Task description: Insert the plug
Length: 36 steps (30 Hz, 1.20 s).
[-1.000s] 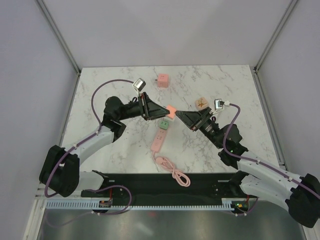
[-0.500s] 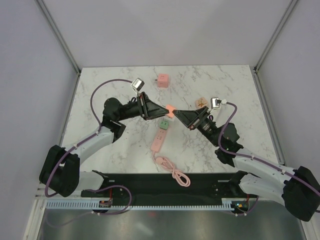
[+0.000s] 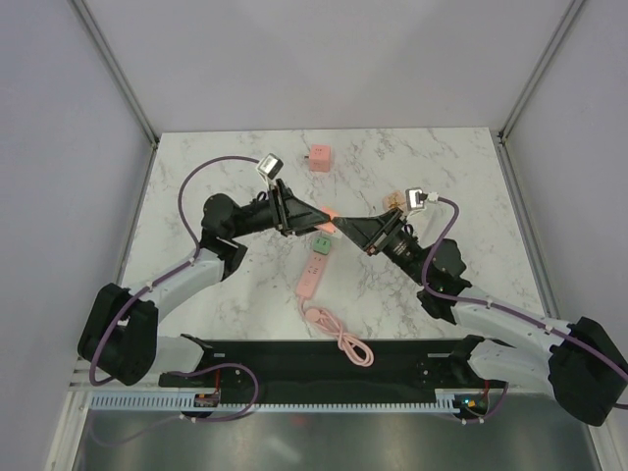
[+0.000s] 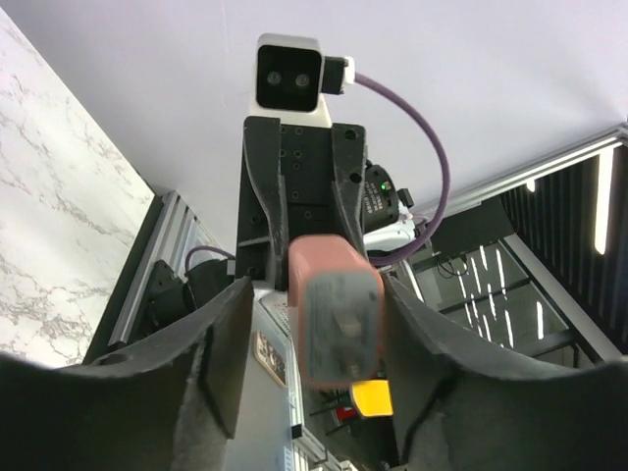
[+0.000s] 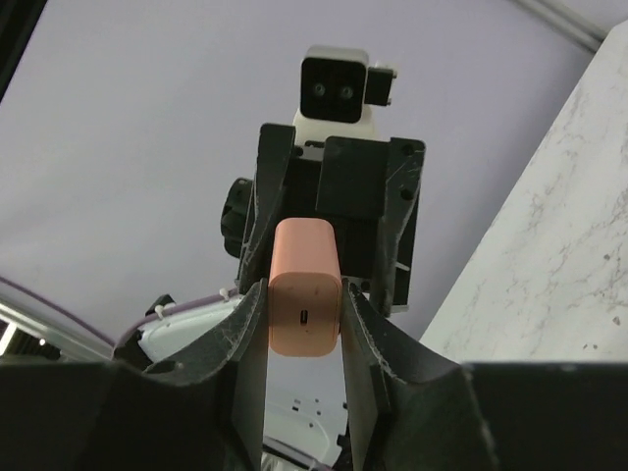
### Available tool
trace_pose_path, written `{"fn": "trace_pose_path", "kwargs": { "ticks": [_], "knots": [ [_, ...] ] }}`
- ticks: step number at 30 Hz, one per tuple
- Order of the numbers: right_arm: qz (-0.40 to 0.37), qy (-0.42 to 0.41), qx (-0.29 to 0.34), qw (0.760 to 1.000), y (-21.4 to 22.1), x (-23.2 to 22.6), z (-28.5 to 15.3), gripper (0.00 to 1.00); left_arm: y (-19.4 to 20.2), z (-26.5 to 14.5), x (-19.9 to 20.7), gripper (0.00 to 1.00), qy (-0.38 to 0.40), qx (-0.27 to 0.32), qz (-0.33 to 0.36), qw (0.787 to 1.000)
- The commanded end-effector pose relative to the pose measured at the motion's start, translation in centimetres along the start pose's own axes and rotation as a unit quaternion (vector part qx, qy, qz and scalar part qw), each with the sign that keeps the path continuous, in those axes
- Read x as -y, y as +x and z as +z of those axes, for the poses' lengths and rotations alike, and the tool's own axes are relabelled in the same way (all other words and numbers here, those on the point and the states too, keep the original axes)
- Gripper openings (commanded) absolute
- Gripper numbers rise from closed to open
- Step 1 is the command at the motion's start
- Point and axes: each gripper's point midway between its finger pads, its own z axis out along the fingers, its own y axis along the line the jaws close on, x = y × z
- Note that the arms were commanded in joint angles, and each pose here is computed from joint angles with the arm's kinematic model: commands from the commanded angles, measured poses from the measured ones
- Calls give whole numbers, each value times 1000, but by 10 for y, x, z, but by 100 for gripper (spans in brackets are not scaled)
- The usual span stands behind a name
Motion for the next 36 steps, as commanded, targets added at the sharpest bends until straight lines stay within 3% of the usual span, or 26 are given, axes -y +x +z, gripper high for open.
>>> {"fn": "trace_pose_path", "kwargs": {
  "ticks": [1, 8, 10, 12, 13, 14, 16, 17, 19, 25, 31, 34, 36],
  "knots": [
    [-38, -46, -18, 998, -1, -34, 2, 0, 12, 2, -4, 63, -4, -17, -15, 1000],
    [-140, 74, -2, 987, -45, -7, -14, 0, 11, -4, -7, 81, -31, -17, -3, 999],
    [-186, 154, -17, 970, -57, 23, -29, 0, 11, -9, -12, 83, -46, -17, -2, 999],
    [-235, 181, -19, 955, -75, 17, -33, 0, 11, -13, -18, 84, -66, -19, -7, 998],
    [-280, 250, -63, 925, -78, 48, -51, 0, 12, -15, -17, 84, -70, -21, 12, 997],
    [-315, 261, -67, 910, -94, 34, -47, 0, 12, -18, -19, 84, -79, -22, 15, 997],
    [-347, 381, -130, 847, -103, 76, -76, 0, 12, -26, -32, 85, -120, -27, 27, 992],
    [-397, 389, -145, 819, -119, 67, -74, 0, 10, -29, -33, 85, -134, -27, 39, 990],
    [-415, 474, -205, 749, -128, 99, -99, 0, 7, -41, -50, 85, -202, -26, 59, 977],
    [-458, 524, -362, 620, -137, 149, -119, 0, -9, -74, -73, 89, -337, -6, 124, 933],
    [-472, 543, -456, 524, -147, 195, -142, 0, -17, -91, -82, 89, -390, -3, 160, 907],
    [-469, 546, -472, 510, -155, 207, -148, 0, -16, -97, -86, 89, -403, 1, 163, 900],
    [-458, 540, -482, 517, -154, 213, -148, 0, -17, -99, -84, 89, -405, 3, 167, 899]
  ]
}}
